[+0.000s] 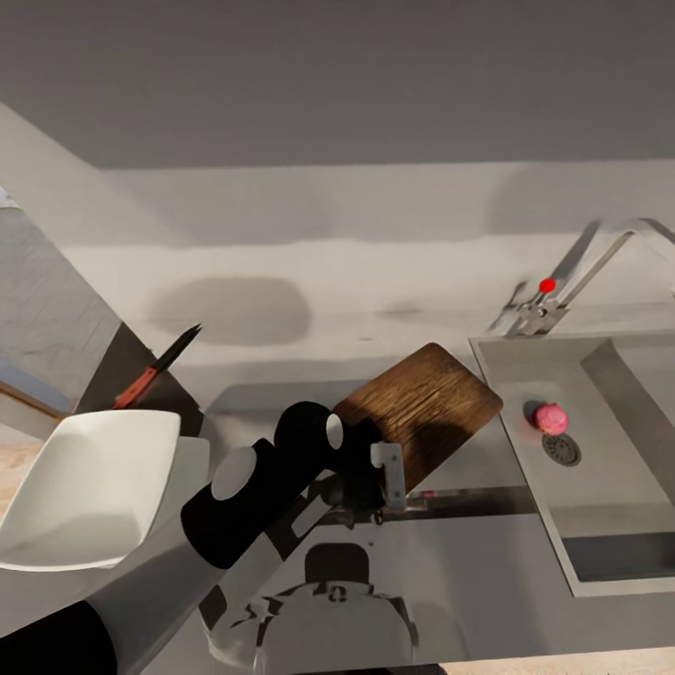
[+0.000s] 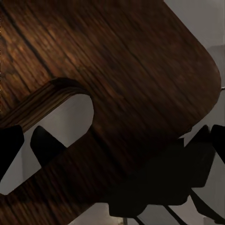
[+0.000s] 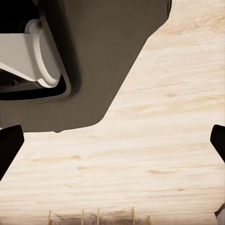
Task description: In the kitchen, take the Vidalia onion out of the sink, dice it on the chopping board with the paring knife, put the diced onion into the bowl on the countertop, then place both the paring knife and the chopping board into the sink.
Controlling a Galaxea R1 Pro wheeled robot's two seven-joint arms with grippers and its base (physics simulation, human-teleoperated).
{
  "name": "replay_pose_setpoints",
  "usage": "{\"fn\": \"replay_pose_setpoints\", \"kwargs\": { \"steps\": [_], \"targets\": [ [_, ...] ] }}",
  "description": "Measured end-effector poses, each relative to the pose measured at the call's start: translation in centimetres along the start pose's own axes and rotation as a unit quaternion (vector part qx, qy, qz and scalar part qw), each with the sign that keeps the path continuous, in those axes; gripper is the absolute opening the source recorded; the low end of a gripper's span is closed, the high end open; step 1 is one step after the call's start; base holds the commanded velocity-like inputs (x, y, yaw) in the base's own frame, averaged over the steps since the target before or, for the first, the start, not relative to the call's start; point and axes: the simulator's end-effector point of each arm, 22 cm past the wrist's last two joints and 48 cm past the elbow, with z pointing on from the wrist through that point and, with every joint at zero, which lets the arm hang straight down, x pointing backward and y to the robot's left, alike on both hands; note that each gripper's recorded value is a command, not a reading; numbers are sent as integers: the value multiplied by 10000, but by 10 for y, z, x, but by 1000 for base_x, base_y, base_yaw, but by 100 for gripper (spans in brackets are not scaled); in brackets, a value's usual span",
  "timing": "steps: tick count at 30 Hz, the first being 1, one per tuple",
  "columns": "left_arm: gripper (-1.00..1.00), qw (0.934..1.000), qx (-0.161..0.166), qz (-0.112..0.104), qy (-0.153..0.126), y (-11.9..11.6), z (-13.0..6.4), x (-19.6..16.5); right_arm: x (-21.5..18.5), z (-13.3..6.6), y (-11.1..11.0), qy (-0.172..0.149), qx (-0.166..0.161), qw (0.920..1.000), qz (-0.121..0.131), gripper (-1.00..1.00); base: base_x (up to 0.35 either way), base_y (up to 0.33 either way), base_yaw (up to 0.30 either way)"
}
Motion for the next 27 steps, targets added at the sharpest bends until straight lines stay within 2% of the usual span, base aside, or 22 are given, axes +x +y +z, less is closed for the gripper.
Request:
{"fn": "replay_pose_setpoints", "kwargs": {
  "steps": [5,6,27],
  "targets": [
    [100,10000,3,-29,-24,0,0,0,1,0,0,18,0,10000,2,100,0,0,0],
    [-100,10000,3,-44,-29,1,0,0,2,0,0,19,0,10000,2,100,0,0,0],
    [-100,10000,-35,-47,-39,3,1,-1,3,0,-1,37,8,10000,3,100,0,0,0]
  ]
}}
